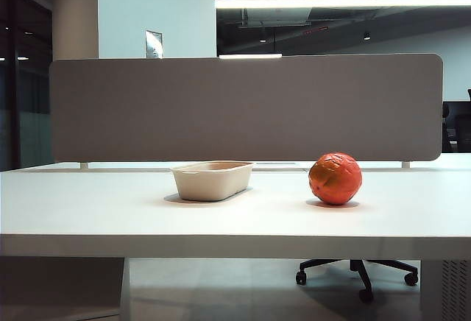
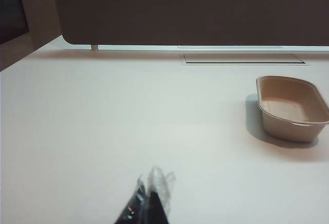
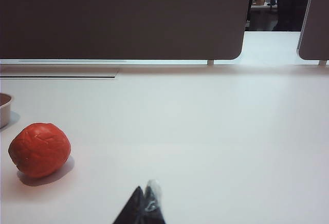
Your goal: Pick up the orange and place it into the paper lunchbox.
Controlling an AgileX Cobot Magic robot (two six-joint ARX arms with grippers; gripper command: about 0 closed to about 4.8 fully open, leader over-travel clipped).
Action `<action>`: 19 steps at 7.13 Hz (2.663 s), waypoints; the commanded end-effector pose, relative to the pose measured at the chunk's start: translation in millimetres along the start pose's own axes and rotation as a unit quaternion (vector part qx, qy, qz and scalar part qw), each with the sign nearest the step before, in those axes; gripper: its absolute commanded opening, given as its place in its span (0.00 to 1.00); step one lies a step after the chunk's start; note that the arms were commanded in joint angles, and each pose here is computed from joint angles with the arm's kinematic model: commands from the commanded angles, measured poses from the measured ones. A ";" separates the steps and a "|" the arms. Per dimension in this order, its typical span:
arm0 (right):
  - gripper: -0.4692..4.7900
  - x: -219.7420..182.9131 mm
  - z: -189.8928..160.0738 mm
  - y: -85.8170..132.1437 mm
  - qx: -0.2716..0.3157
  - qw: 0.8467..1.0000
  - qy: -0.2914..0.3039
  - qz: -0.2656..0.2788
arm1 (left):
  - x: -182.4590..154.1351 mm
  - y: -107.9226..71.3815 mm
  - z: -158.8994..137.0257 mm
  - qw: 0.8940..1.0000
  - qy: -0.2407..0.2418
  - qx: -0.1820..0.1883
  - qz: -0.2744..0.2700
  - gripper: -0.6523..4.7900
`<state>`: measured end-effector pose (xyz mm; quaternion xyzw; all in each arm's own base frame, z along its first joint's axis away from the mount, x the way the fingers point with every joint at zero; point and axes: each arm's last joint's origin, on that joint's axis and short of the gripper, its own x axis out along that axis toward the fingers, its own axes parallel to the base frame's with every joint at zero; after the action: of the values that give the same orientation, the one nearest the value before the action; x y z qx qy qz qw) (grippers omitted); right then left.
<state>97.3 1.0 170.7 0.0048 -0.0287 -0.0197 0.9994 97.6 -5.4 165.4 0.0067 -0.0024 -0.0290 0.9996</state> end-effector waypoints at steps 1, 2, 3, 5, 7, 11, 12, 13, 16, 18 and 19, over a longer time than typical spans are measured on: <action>0.09 0.1 0.9 0.2 0.001 1.000 -0.008 0.000 | -0.2 0.1 2.0 1.000 -0.011 0.002 0.002 0.12; 0.09 0.1 0.9 0.2 0.001 1.000 -0.008 0.000 | -0.2 0.1 2.0 1.000 -0.011 0.002 0.002 0.12; 0.09 -5.9 32.9 -0.2 0.020 0.998 -0.054 -0.001 | -2.0 1.9 14.2 0.998 -0.048 -0.040 0.029 0.11; 0.09 -9.3 44.8 -0.4 0.020 0.998 -0.058 0.000 | -3.1 2.2 19.1 0.997 -0.056 -0.041 0.033 0.11; 0.09 -11.9 83.2 -0.3 0.021 0.997 -0.080 0.000 | -10.8 2.6 47.0 0.993 -0.097 -0.058 0.031 0.11; 0.09 88.5 182.7 23.5 0.021 0.991 0.008 0.130 | 71.9 -19.3 210.5 0.985 0.007 -0.062 -0.158 0.11; 0.09 106.3 172.9 49.9 0.022 0.981 0.039 0.189 | 86.0 -58.2 211.7 0.966 0.042 -0.029 -0.253 0.11; 0.09 116.1 159.1 68.1 0.020 0.972 0.076 0.221 | 78.6 -79.3 201.3 0.953 0.091 -0.004 -0.289 0.11; 0.09 125.9 147.3 72.1 0.017 0.968 0.106 0.228 | 76.1 -80.9 196.5 0.936 0.107 0.026 -0.333 0.11; 1.00 126.9 145.5 73.0 0.017 0.965 0.112 0.237 | 76.1 -80.9 196.6 0.936 0.106 0.026 -0.333 0.11; 1.00 126.9 145.5 72.9 0.017 0.965 0.112 0.236 | 76.1 -80.9 196.6 0.936 0.106 0.026 -0.334 0.11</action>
<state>218.4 67.3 320.7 0.0161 0.0927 0.2155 0.9720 168.2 -93.1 358.4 0.0366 0.1132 -0.3563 0.9268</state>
